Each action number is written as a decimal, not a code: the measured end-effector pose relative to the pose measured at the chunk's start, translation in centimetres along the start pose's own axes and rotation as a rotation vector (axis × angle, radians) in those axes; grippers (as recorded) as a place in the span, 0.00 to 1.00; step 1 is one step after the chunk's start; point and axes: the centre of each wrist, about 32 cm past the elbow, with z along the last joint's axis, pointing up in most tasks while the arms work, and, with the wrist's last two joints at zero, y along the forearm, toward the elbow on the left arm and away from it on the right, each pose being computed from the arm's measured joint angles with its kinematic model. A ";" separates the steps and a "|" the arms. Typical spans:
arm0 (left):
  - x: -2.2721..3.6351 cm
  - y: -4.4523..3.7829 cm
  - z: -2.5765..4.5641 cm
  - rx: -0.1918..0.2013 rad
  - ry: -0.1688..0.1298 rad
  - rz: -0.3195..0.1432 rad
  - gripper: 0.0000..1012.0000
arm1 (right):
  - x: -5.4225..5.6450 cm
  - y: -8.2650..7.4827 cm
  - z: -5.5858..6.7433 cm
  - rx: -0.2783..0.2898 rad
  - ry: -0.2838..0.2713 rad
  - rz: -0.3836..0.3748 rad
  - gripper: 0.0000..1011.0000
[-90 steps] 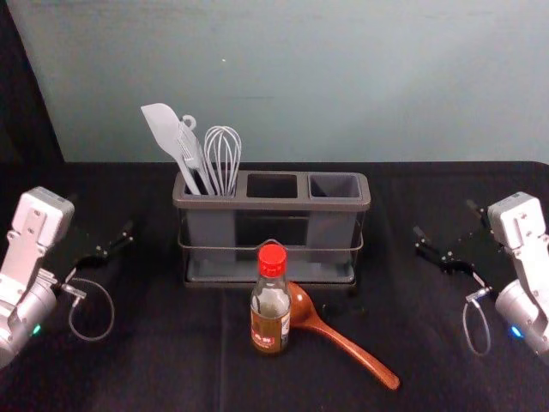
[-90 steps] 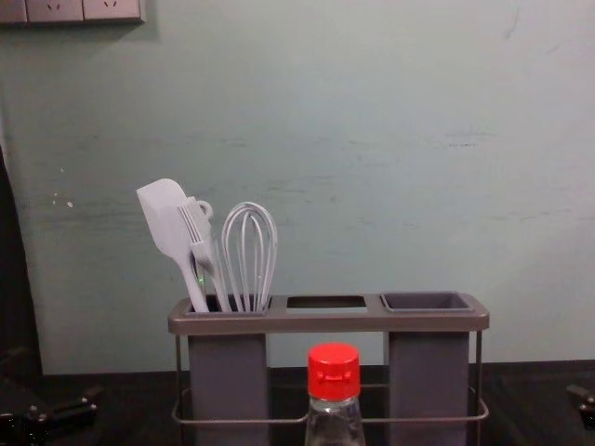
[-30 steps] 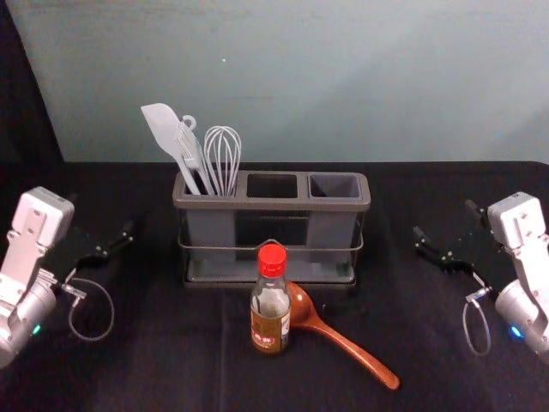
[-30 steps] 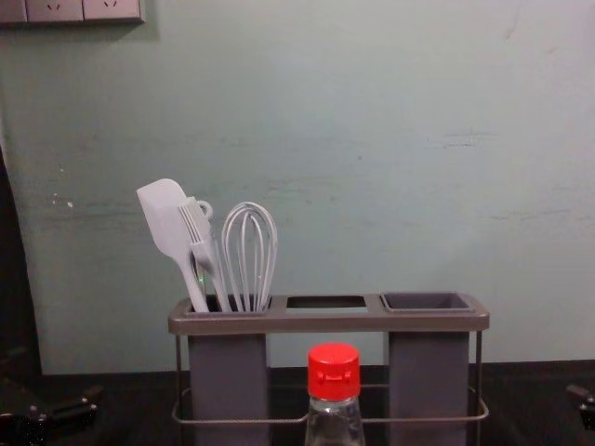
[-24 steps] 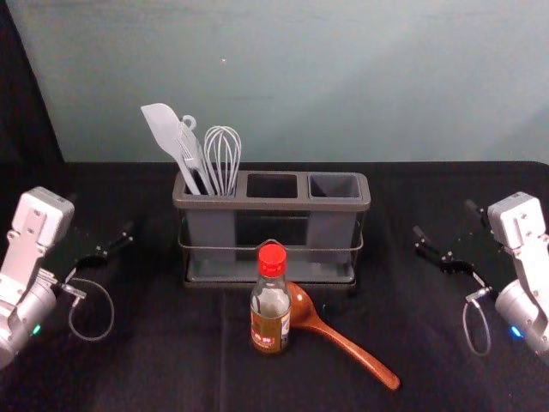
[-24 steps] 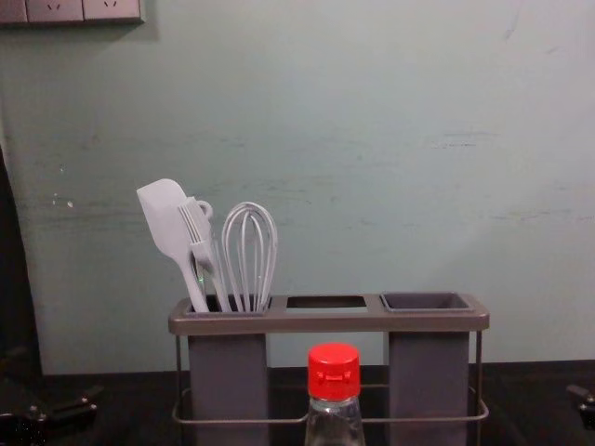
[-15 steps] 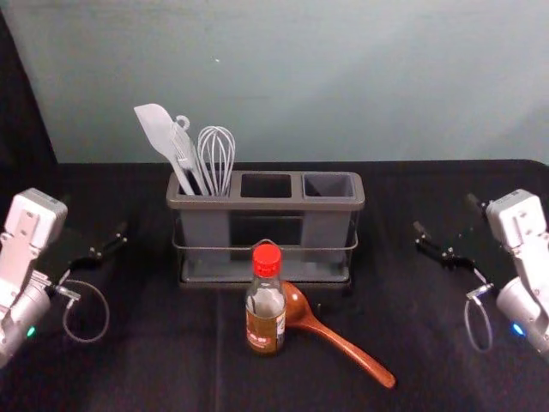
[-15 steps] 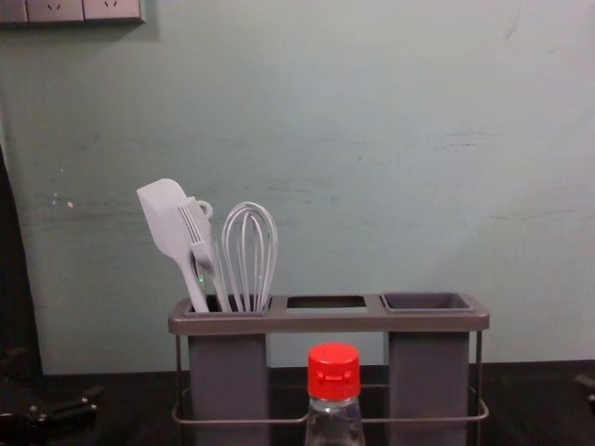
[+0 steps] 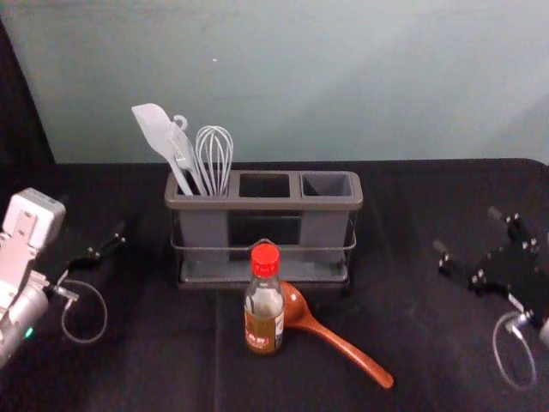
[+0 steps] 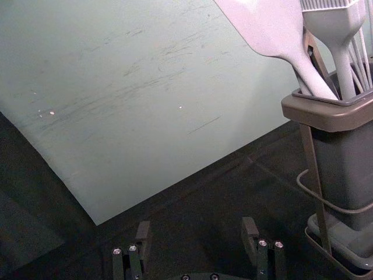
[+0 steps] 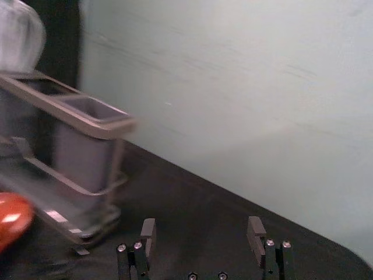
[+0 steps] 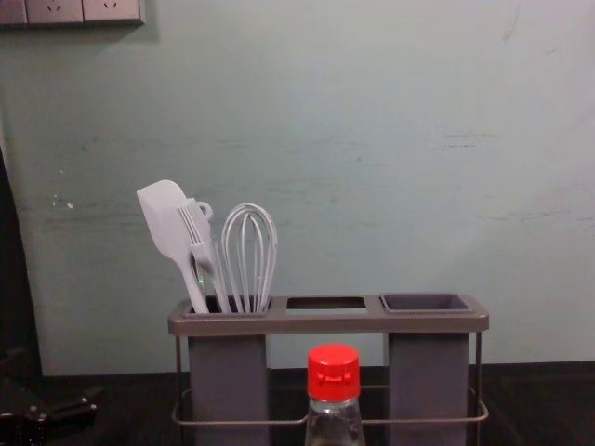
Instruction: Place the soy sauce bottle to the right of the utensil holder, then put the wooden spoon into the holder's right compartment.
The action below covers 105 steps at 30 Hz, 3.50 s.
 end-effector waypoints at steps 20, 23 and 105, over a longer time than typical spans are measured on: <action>0.00 0.00 0.00 0.000 0.000 0.000 1.00 | -1.3 -0.9 1.3 0.181 0.176 0.518 0.99; 0.00 0.00 0.00 0.000 0.000 0.000 1.00 | -1.8 0.3 1.3 0.193 0.242 0.562 0.99; 0.00 0.00 0.00 0.000 0.000 0.000 1.00 | -6.4 10.5 4.5 0.197 0.207 0.739 0.50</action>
